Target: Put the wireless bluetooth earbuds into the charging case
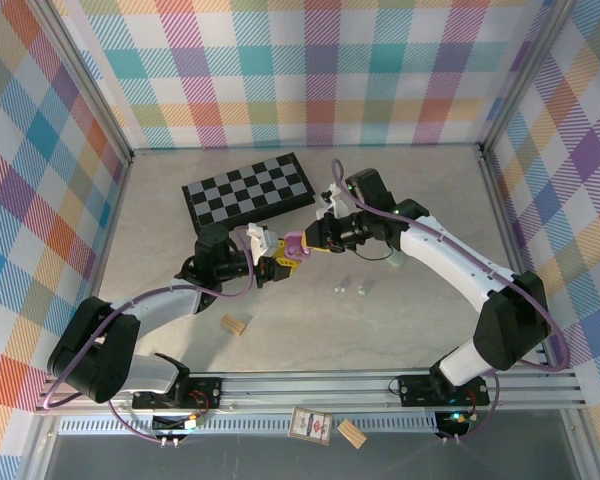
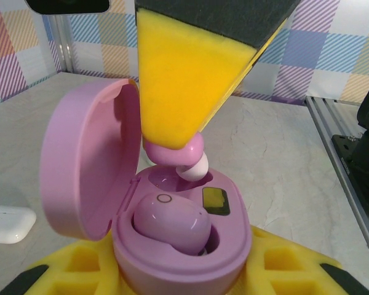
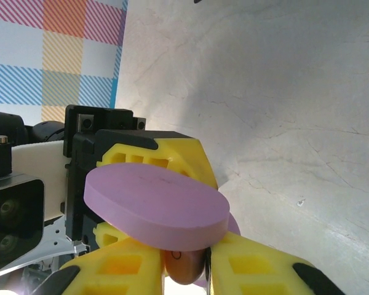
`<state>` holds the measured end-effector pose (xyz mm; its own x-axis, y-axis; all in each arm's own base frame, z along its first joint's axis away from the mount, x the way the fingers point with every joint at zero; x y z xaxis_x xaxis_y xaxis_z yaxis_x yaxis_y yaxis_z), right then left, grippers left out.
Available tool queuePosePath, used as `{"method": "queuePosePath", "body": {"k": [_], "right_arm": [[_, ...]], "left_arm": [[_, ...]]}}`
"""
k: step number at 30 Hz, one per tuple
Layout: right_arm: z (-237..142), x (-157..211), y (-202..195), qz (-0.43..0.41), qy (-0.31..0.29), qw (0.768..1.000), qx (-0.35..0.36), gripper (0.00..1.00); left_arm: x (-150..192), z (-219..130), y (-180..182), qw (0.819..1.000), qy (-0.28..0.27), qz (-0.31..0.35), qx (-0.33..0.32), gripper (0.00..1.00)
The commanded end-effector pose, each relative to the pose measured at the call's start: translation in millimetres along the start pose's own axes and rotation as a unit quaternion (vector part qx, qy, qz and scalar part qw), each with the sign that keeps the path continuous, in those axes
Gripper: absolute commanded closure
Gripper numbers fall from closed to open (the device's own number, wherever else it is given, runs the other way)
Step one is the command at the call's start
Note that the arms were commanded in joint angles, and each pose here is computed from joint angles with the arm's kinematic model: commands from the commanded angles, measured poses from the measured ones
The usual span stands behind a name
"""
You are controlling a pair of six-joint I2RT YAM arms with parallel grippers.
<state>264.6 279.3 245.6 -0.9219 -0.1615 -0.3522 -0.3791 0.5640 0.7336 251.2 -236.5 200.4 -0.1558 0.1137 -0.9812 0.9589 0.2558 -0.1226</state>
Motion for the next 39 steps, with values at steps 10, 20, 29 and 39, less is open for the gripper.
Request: {"method": "queuePosePath", "body": {"k": [10,20,29,39], "right_arm": [[2,-1,9,-0.026,-0.003,1.0,-0.017,0.7],[-24,2,26,-0.098,-0.038,0.994,-0.019,0.5],[-44,-18,34,-0.106,-0.108,0.988,0.02,0.18],[-26,-27,16,-0.055,-0.08,0.994,0.05,0.17]], "left_arm": [[-28,0,-11,0.999,-0.031,0.037,0.025,0.71],[-27,-3,-11,0.998,-0.043,0.053,0.014,0.71],[-30,-8,-17,0.994,-0.056,0.093,0.016,0.71],[-35,-13,-20,0.993,-0.061,0.102,0.004,0.71]]}}
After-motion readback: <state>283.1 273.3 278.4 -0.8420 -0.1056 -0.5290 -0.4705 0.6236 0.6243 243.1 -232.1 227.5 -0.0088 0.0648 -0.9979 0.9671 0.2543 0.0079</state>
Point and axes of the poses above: each hand's point on the last joint's axis, 136 mm out from that joint toward the fingers, its own z axis out along the fingers, its own y axis along the line the jaws close on, x = y × z, the point moved 4 cm from there along -z, back along the fingers, and after that the axes turned 6 degrees about -z, right-handed, at the moved point
